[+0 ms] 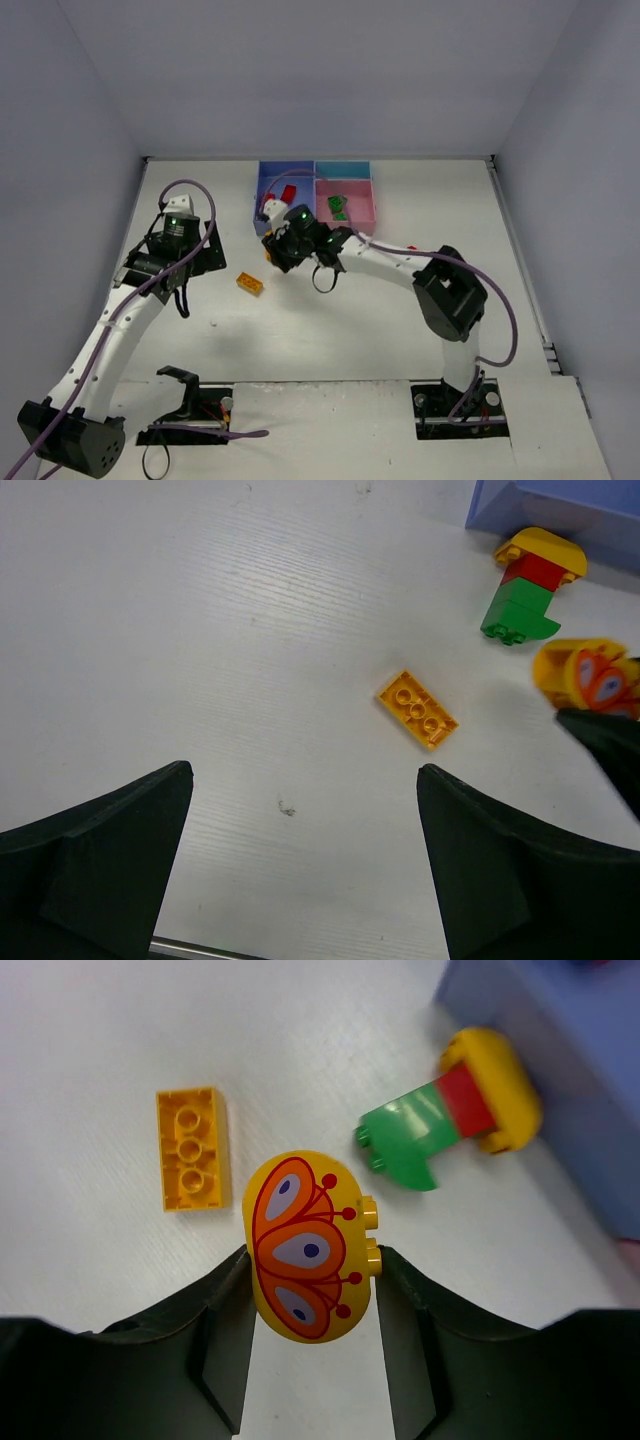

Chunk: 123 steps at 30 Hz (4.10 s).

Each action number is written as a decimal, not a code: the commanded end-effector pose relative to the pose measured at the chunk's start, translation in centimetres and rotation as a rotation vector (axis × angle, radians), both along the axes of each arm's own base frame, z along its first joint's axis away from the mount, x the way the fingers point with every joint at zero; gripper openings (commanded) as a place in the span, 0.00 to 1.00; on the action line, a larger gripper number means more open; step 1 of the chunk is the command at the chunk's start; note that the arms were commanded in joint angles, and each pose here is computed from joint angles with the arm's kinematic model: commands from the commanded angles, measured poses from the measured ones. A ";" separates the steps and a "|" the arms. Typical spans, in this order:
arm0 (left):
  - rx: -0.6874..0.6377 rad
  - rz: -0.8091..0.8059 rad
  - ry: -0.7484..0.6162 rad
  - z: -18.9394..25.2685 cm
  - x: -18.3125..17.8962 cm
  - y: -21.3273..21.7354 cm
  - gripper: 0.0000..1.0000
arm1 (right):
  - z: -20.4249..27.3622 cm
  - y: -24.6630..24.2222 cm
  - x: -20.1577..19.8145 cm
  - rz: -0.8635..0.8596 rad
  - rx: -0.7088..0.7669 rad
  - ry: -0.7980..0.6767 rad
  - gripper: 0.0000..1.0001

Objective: Sort the legos into containers by color

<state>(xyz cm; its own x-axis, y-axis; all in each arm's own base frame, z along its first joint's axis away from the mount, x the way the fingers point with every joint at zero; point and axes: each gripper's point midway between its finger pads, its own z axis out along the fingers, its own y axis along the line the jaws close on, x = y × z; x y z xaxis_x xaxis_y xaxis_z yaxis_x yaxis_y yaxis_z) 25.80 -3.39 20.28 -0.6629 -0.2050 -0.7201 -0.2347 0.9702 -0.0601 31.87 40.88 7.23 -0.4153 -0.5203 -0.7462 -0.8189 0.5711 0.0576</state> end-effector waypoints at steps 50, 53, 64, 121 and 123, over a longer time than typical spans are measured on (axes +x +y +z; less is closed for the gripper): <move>0.018 0.047 0.058 -2.4 1.7 0.1 0.87 | 9.8 -17.7 32.2 -0.069 -0.375 -0.872 0.40; 0.013 0.048 0.058 -2.5 1.7 0.0 0.87 | 10.2 -18.0 32.2 -0.079 -0.381 -0.883 0.47; 0.002 0.042 0.048 -2.3 1.3 0.0 0.87 | 11.0 -18.4 30.9 -0.115 -0.352 -0.868 0.63; -0.037 0.033 -0.144 3.9 -3.2 1.5 0.87 | 4.8 7.0 0.7 0.219 0.173 -0.294 0.00; -0.044 0.029 -0.134 3.6 -2.8 1.2 0.87 | 8.1 5.9 1.6 0.257 0.176 -0.393 0.00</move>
<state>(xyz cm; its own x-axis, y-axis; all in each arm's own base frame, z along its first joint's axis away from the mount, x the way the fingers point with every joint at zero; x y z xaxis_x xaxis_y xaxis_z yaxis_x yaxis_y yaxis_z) 21.35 -1.71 22.73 -0.5924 -0.2404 -0.7689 -0.2555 0.9612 -0.1037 30.55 47.19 4.11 -0.1933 -0.5402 -0.8190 -0.9206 0.3886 -0.0390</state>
